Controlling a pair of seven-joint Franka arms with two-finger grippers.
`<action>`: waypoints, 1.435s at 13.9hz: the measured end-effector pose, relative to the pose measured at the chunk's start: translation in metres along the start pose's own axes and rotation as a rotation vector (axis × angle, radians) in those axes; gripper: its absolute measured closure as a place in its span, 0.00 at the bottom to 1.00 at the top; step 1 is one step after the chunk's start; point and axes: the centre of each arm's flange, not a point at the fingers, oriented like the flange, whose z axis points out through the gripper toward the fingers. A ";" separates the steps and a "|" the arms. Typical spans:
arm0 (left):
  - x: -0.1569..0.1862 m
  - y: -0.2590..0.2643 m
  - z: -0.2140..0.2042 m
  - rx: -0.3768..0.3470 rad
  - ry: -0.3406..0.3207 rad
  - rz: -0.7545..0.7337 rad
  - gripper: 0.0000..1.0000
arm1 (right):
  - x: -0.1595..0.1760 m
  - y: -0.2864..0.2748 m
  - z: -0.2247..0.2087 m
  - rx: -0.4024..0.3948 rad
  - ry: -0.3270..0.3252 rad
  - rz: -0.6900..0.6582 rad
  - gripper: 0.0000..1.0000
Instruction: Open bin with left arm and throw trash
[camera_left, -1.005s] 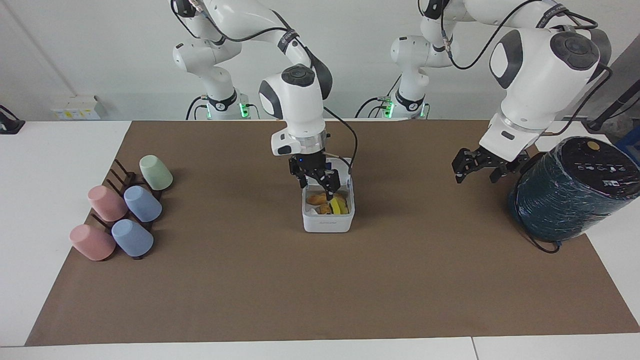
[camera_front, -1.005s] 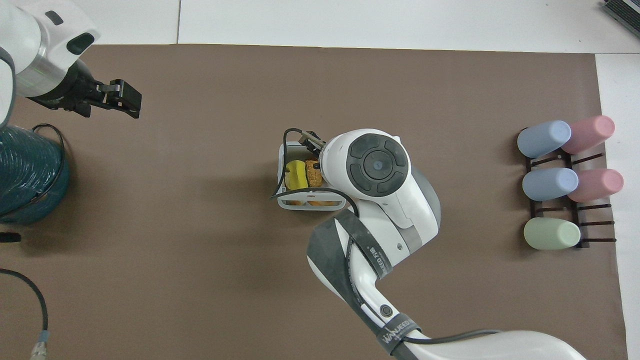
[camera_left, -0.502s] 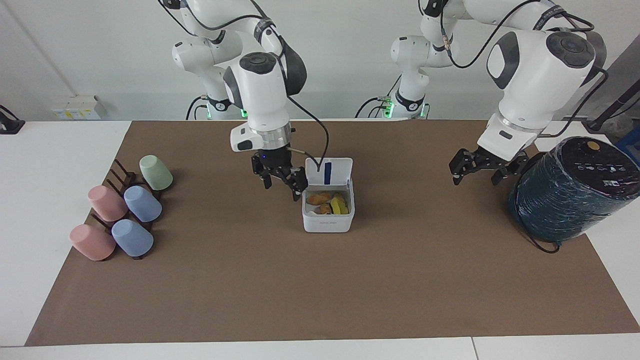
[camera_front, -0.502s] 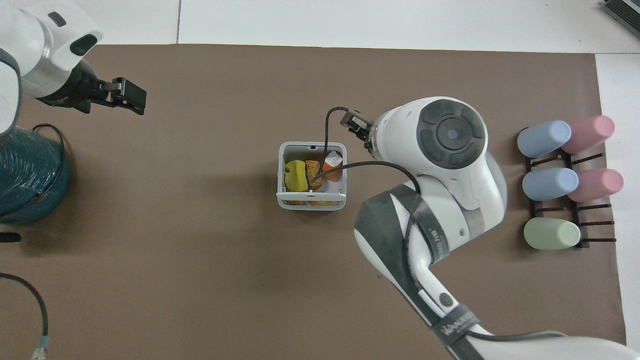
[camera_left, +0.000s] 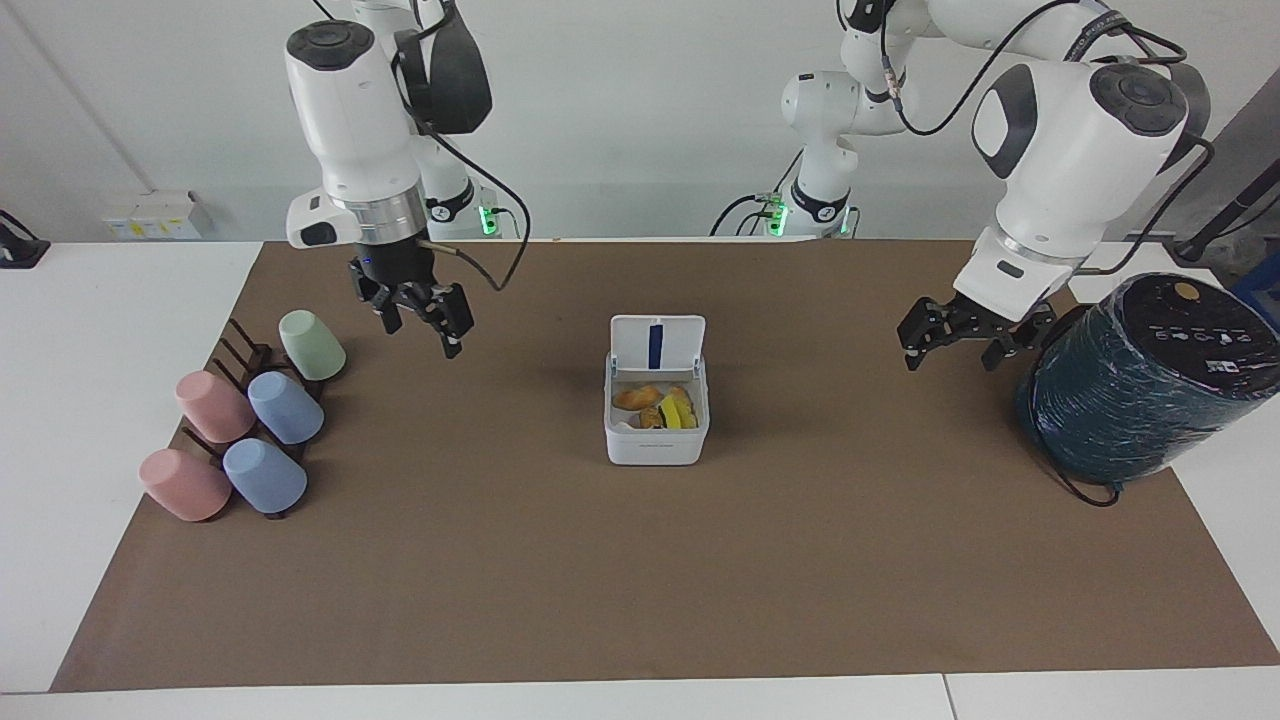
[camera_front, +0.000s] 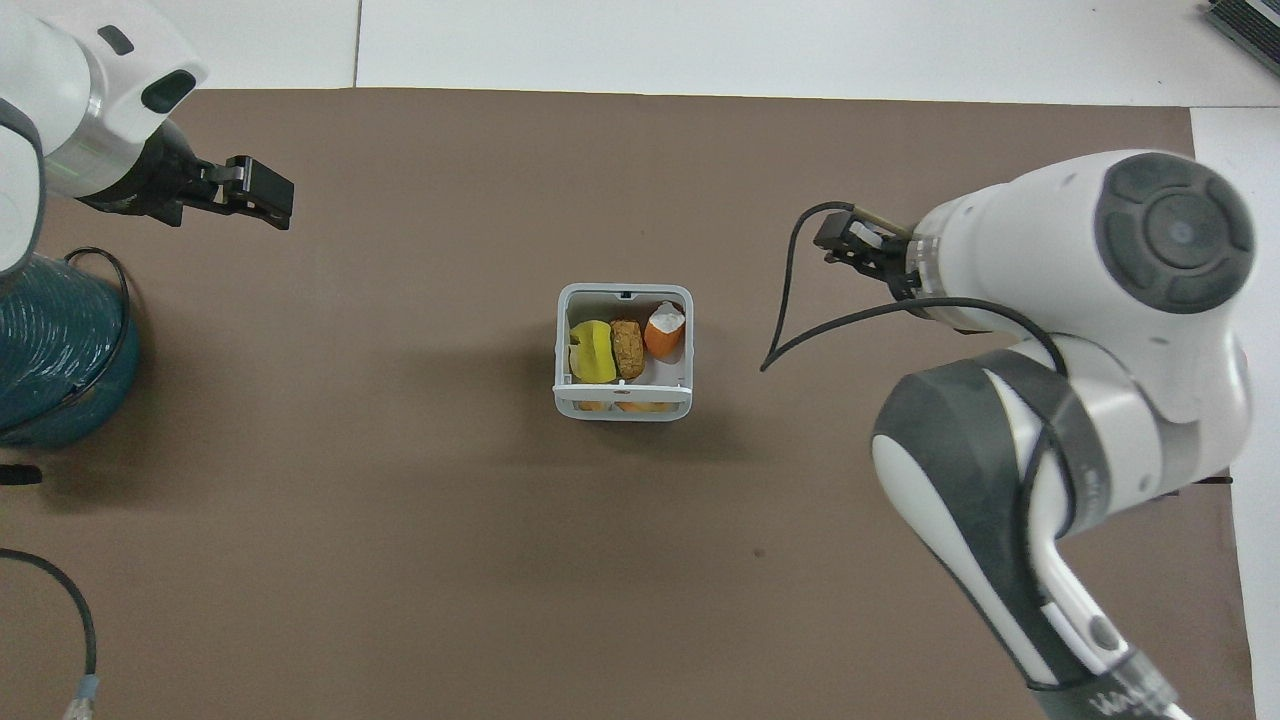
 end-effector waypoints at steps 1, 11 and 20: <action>0.000 0.000 0.000 0.000 0.000 0.000 0.00 | 0.009 0.013 -0.002 -0.002 0.005 -0.045 0.00; 0.000 0.000 -0.004 -0.001 0.025 0.000 0.00 | 0.029 0.080 -0.038 -0.070 -0.109 -0.292 0.00; 0.001 0.000 -0.003 -0.001 0.026 0.000 0.00 | 0.010 0.062 -0.028 -0.074 -0.142 -0.371 0.00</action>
